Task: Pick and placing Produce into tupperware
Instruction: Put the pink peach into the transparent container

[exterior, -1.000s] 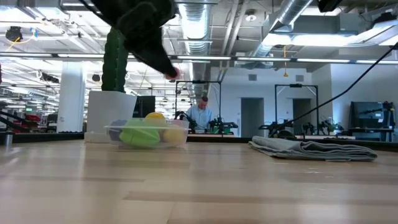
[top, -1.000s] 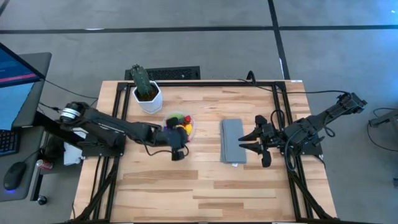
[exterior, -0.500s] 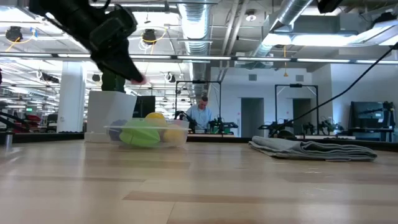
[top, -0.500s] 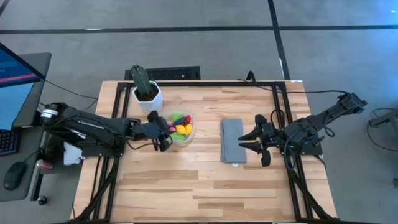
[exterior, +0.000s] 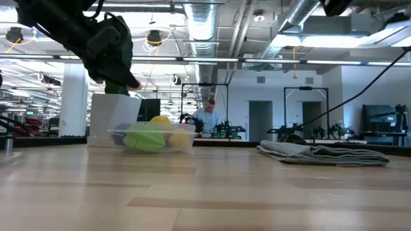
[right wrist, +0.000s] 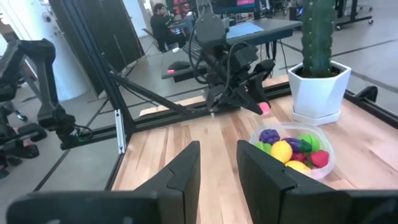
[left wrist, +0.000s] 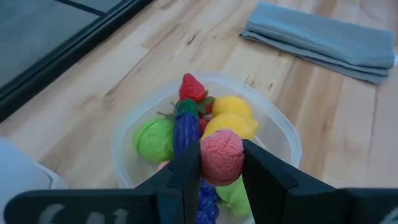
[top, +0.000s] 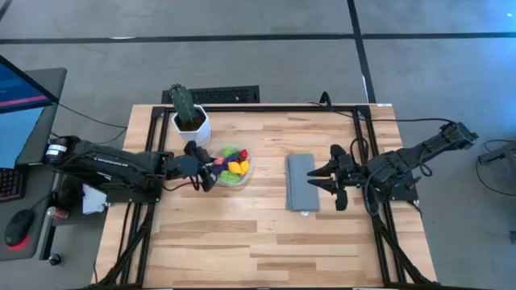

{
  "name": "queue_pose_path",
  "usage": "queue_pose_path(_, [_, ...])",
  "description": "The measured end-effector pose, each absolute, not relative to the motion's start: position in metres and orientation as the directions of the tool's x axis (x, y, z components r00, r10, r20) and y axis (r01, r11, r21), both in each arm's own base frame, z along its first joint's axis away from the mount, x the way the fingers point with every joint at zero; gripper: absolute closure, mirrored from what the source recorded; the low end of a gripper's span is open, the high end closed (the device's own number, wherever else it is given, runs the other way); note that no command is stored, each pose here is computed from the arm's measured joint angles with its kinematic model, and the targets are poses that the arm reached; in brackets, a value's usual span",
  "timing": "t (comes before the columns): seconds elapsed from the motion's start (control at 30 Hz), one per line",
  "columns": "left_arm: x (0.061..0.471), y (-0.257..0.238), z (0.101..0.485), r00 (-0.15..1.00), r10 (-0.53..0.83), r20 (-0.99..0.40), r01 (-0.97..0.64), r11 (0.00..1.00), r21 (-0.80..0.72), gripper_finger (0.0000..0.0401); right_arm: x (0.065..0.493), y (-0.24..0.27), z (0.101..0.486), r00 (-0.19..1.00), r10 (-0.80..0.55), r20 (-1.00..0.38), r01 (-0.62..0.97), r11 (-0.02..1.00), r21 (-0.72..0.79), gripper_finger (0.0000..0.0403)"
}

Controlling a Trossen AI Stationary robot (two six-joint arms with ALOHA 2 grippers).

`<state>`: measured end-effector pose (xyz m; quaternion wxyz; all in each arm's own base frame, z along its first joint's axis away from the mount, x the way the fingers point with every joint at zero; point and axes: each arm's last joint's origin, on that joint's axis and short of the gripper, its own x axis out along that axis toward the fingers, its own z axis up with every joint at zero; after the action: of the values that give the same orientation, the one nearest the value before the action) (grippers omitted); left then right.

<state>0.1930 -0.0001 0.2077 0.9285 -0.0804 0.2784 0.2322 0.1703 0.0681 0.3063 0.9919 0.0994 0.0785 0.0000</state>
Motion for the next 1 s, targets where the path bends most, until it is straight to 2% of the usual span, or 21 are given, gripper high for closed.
queue_pose_path(0.27, [0.196,0.014,0.204,0.702,0.440,-0.560,-0.535,0.845,-0.008,0.0308,0.172,0.063,0.306,0.988,-0.013,-0.156,0.043,0.981,0.189,0.0276])
queue_pose_path(1.0, [0.224,0.040,0.171,0.640,0.444,-0.627,-0.599,0.799,-0.046,0.0308,0.174,0.059,0.305,0.985,-0.037,-0.171,0.068,0.981,0.181,0.0276])
